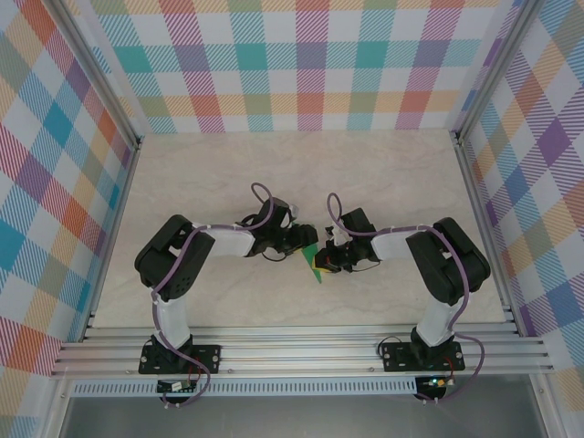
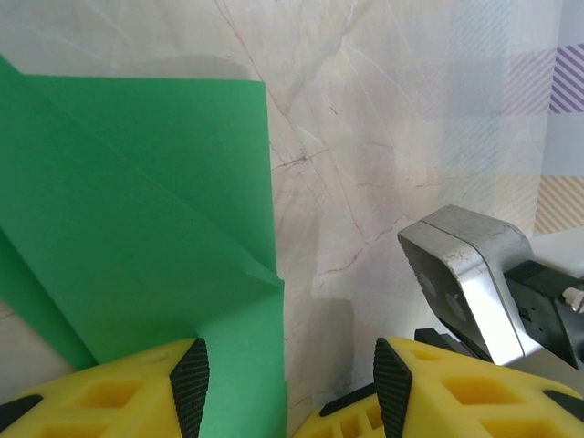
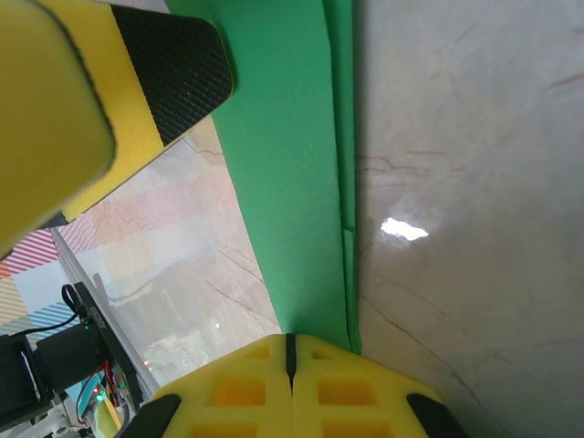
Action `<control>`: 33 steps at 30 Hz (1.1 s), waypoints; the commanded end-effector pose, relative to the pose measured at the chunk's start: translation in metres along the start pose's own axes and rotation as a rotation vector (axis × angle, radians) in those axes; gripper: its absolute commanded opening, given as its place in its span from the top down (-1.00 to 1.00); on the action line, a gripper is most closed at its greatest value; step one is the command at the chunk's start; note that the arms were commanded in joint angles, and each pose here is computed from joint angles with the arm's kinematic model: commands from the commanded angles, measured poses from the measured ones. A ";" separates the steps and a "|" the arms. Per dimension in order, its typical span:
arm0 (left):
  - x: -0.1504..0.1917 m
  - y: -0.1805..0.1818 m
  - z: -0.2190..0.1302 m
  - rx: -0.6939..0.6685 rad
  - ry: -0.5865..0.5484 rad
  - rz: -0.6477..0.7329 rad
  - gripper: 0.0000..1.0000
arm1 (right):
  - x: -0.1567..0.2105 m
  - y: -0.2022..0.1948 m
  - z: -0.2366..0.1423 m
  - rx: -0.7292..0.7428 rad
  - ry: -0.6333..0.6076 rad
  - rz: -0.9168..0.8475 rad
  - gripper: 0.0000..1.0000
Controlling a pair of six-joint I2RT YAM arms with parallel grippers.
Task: Fold a paper plane with a square sheet of paper (pick it up from the middle)
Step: Fold the wing for the fifth time at the center of the table.
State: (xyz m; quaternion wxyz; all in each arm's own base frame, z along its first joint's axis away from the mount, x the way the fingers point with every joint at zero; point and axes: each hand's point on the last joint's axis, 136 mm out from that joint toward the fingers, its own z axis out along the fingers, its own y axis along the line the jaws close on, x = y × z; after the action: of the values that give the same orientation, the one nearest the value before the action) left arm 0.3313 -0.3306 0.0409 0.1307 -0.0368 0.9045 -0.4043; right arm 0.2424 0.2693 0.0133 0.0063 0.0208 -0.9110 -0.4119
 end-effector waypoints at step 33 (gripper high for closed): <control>-0.120 0.028 -0.057 -0.052 -0.167 0.009 -0.23 | 0.039 -0.036 0.005 0.109 0.124 0.135 0.94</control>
State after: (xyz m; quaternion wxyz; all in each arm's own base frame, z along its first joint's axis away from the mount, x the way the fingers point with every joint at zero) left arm 0.4244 -0.2627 0.0484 0.1734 -0.0714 0.9031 -0.3863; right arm 0.2388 0.2690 0.0136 0.0123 0.0246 -0.9087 -0.4165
